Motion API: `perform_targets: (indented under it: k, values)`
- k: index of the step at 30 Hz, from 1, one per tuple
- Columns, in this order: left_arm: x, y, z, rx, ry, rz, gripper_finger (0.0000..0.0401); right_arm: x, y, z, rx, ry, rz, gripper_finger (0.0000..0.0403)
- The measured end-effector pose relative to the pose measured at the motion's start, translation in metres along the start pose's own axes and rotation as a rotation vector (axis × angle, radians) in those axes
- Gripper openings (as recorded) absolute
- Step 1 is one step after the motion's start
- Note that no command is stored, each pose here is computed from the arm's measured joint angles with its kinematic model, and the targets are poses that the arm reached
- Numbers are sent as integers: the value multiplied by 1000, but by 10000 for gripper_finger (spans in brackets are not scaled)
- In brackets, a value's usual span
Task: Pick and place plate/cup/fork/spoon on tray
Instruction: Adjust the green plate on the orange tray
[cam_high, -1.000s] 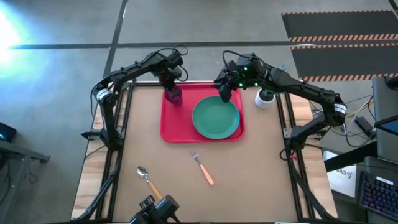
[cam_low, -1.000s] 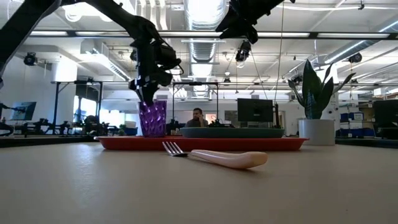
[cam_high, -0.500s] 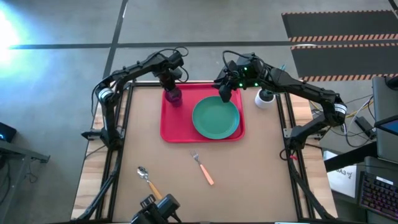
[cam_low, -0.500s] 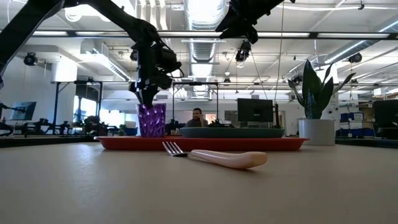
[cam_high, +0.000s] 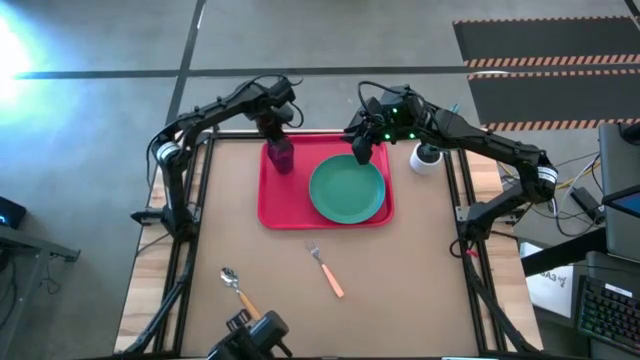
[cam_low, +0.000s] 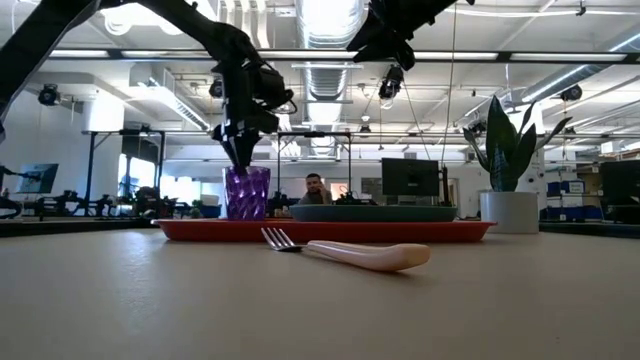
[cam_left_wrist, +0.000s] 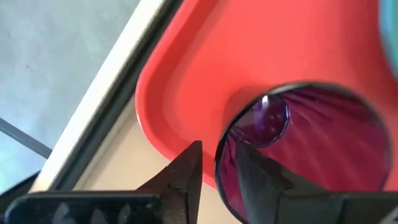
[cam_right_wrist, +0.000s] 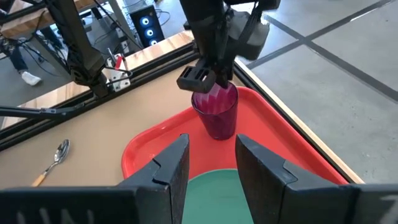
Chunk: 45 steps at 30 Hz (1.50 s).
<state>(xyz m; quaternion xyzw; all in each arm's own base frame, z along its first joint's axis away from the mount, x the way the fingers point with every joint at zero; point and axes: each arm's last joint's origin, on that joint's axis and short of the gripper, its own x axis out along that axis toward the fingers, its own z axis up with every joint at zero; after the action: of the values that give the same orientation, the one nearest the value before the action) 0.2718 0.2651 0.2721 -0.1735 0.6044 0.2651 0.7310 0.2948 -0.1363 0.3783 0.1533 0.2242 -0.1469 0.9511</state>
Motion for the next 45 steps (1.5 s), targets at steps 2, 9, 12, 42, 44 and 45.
perform_targets:
  k: [2, 9, 12, 42, 44, 45]
  values:
    - [-11, 1, 0, -3, -35, 6, 87, 0, 0, 0, 0, 1, 0, 118]
    - [-70, -3, -15, -79, -194, 12, 90, 0, -1, -9, 19, 97, -16, 118]
    - [-100, -10, -29, -66, -277, 7, 90, -1, -2, -16, 47, 168, -28, 118]
    - [-170, -70, -164, -118, -765, -204, 90, 109, 17, -154, 13, 759, -156, 118]
    - [-167, -70, -166, -136, -763, -210, 90, 118, 17, -158, -4, 780, -153, 117]
    - [-166, -70, -167, -139, -762, -211, 90, 122, 17, -160, -11, 786, -150, 117]
